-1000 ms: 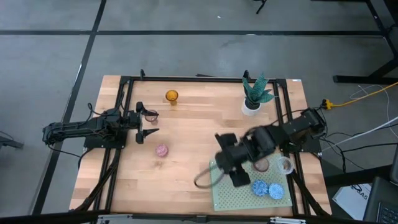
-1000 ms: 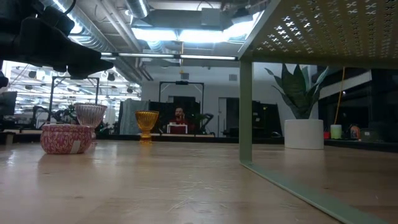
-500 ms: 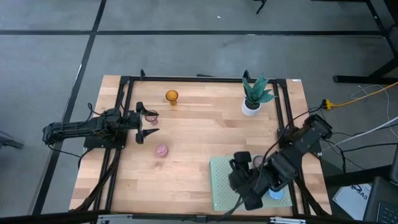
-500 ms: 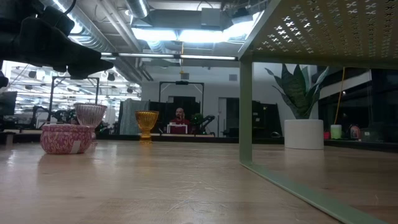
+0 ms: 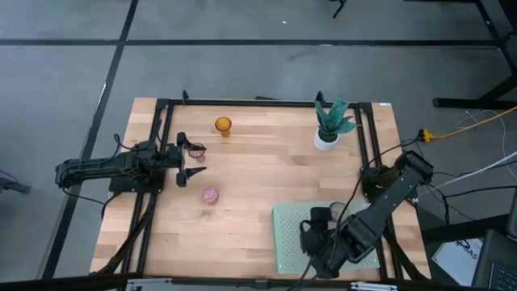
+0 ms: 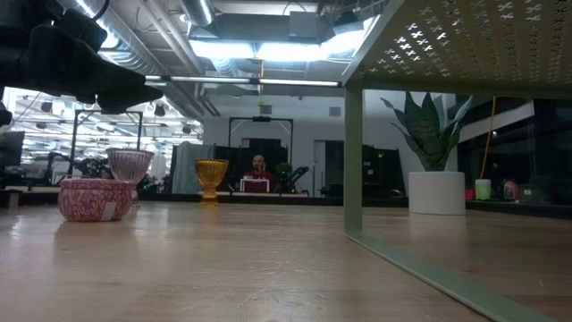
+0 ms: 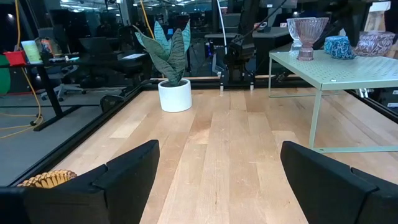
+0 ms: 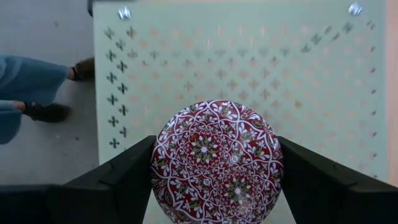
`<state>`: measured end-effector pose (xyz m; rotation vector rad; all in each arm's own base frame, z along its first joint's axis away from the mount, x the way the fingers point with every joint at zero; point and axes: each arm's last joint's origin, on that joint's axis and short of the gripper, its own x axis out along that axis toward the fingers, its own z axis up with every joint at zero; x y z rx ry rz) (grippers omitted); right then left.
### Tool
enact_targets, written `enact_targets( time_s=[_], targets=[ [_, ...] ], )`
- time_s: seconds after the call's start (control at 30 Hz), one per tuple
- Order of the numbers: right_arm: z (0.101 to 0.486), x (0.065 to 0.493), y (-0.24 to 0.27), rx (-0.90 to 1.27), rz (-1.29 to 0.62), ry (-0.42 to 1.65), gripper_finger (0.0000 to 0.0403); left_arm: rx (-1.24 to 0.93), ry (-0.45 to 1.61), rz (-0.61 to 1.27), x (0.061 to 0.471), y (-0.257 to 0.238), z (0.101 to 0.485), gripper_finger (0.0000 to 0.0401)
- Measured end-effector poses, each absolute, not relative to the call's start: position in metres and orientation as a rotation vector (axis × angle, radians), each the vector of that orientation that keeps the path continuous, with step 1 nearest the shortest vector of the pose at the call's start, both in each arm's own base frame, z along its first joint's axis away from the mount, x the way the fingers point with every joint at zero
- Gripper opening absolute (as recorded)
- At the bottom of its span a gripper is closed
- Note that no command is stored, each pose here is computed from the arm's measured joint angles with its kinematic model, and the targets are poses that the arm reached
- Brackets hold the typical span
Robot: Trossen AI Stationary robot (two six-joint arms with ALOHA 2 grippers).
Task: Pick & Place candle stick holders
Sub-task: Put the red scented candle on the shelf, then move the brown glass candle holder to the center of the table
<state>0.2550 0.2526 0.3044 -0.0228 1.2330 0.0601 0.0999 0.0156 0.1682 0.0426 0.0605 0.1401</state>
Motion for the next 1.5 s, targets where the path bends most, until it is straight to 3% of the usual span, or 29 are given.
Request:
enact_targets(
  time_s=[0.4,0.6,0.7,1.5],
  targets=[
    [0.299,0.252,0.266,0.056,0.158,1.236,0.0289,0.043,0.060,0.140,0.100,0.016,0.168,0.0334],
    [0.298,0.251,0.267,0.071,0.185,1.269,0.0372,0.043,0.061,0.140,0.100,0.016,0.168,0.0334],
    [0.298,0.250,0.266,0.067,0.183,1.278,0.0391,0.043,0.061,0.140,0.100,0.016,0.168,0.0334],
    [0.343,0.289,0.228,-0.060,0.307,1.132,0.0382,0.043,0.060,0.140,0.100,0.016,0.168,0.0334]
  ],
)
